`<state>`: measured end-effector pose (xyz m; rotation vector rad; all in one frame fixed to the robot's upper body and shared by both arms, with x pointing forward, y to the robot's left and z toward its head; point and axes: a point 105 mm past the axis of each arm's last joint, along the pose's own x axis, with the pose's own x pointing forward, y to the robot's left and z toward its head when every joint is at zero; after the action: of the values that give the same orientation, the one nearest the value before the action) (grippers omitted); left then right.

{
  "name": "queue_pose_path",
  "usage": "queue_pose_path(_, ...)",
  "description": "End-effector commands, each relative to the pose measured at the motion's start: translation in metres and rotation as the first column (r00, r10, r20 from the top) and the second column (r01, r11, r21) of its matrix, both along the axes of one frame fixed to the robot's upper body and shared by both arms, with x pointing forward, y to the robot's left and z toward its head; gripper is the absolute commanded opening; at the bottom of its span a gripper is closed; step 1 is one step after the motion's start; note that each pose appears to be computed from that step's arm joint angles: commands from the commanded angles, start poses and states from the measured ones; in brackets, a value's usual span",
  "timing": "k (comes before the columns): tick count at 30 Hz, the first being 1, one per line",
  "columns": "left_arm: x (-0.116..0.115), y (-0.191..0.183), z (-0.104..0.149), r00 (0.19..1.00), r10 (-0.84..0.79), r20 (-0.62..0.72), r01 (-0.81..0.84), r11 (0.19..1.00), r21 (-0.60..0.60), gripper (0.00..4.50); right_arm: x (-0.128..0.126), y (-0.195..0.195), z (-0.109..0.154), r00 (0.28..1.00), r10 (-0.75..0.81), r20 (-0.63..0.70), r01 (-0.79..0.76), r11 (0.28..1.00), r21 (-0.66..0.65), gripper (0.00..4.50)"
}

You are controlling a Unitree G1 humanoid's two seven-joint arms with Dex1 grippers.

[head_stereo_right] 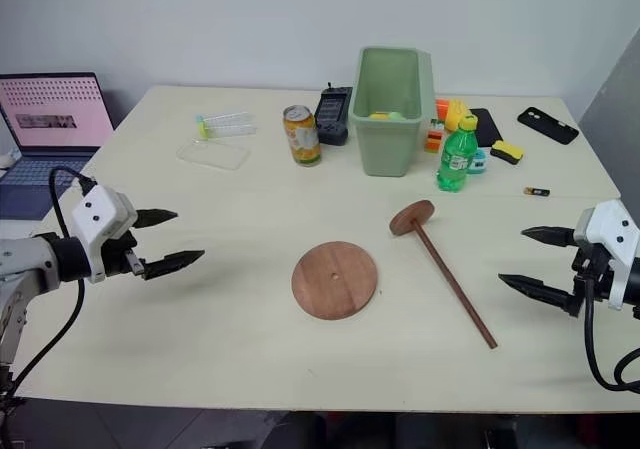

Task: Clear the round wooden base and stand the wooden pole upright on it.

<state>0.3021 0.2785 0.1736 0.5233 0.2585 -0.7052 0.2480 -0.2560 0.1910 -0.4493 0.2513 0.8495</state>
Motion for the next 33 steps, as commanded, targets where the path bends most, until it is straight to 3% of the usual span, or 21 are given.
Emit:
queue_pose_path(1, 0.0, 0.0, 0.009, 0.999, -0.021, 0.029, 0.021, 1.0, 0.003, 4.5, 0.0, -0.001, 0.01, 0.999, -0.001, 0.045, 0.001, 1.0, -0.011, 4.38)
queue_pose_path(10, -0.002, -0.002, 0.008, 0.998, -0.046, 0.031, 0.044, 0.998, 0.054, 4.5, 0.004, 0.0, 0.008, 0.998, -0.01, 0.059, 0.011, 1.0, -0.012, 4.38)
queue_pose_path(23, 0.001, -0.025, 0.019, 0.987, -0.147, 0.06, 0.147, 0.989, -0.005, 4.5, 0.008, 0.002, 0.015, 0.994, -0.034, 0.106, 0.034, 0.999, 0.002, 4.38)
queue_pose_path(30, -0.004, -0.07, 0.026, 0.943, -0.324, 0.069, 0.324, 0.946, 0.021, 4.5, 0.01, 0.015, 0.023, 0.988, -0.044, 0.145, 0.045, 0.999, 0.0, 4.38)
queue_pose_path(33, -0.01, -0.104, 0.029, 0.895, -0.438, 0.087, 0.44, 0.898, 0.0, 4.5, 0.008, 0.029, 0.02, 0.994, -0.058, 0.096, 0.056, 0.998, 0.024, 4.38)
